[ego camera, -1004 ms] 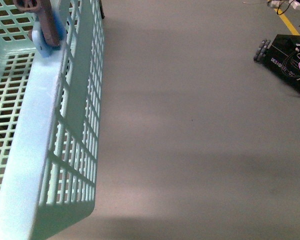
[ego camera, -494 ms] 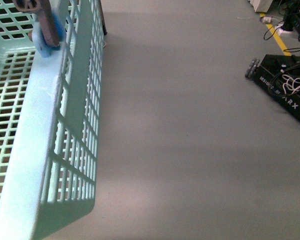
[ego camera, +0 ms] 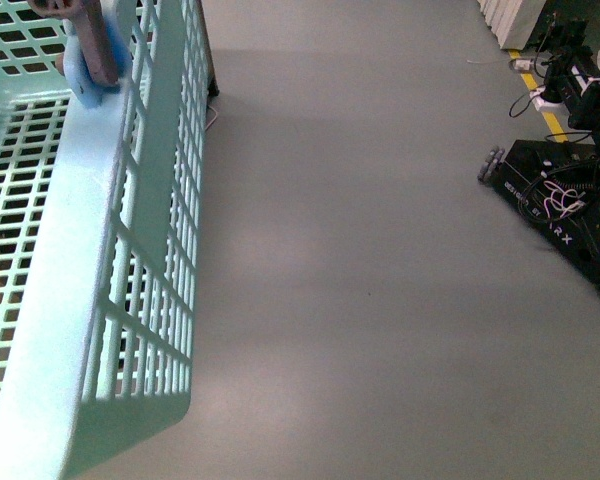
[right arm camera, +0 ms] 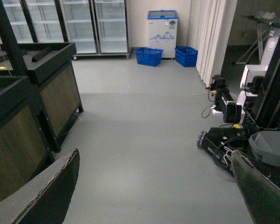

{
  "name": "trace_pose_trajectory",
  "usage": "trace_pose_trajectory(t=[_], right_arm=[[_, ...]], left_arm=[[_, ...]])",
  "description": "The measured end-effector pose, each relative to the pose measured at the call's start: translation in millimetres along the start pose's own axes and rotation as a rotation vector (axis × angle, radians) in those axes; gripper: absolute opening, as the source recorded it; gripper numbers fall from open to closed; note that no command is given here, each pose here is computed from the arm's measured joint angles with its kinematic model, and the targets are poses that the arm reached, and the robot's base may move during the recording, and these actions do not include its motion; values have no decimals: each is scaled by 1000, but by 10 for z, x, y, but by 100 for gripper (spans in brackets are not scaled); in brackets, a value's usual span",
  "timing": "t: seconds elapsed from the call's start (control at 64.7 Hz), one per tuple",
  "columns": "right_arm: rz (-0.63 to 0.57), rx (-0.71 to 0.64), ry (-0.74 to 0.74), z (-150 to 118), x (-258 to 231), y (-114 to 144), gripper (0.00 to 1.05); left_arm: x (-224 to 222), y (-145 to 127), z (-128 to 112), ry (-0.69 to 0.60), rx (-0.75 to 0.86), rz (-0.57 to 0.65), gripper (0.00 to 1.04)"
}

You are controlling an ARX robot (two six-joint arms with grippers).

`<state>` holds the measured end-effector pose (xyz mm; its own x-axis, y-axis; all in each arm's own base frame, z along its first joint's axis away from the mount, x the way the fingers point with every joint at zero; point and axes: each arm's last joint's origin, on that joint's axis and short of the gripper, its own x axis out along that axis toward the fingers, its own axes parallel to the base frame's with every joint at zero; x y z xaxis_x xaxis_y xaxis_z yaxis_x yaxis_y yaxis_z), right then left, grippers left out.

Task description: Pick mango and avocado into basket

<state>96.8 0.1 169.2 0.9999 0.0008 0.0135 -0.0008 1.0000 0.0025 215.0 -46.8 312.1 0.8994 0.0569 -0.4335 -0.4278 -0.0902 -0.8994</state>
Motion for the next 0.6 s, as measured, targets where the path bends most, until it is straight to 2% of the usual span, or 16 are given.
trace_pose_trajectory(t=[0.603], right_arm=[[-1,0,0,0,0,0,96]], left_arm=[[0,0,0,0,0,0,16]])
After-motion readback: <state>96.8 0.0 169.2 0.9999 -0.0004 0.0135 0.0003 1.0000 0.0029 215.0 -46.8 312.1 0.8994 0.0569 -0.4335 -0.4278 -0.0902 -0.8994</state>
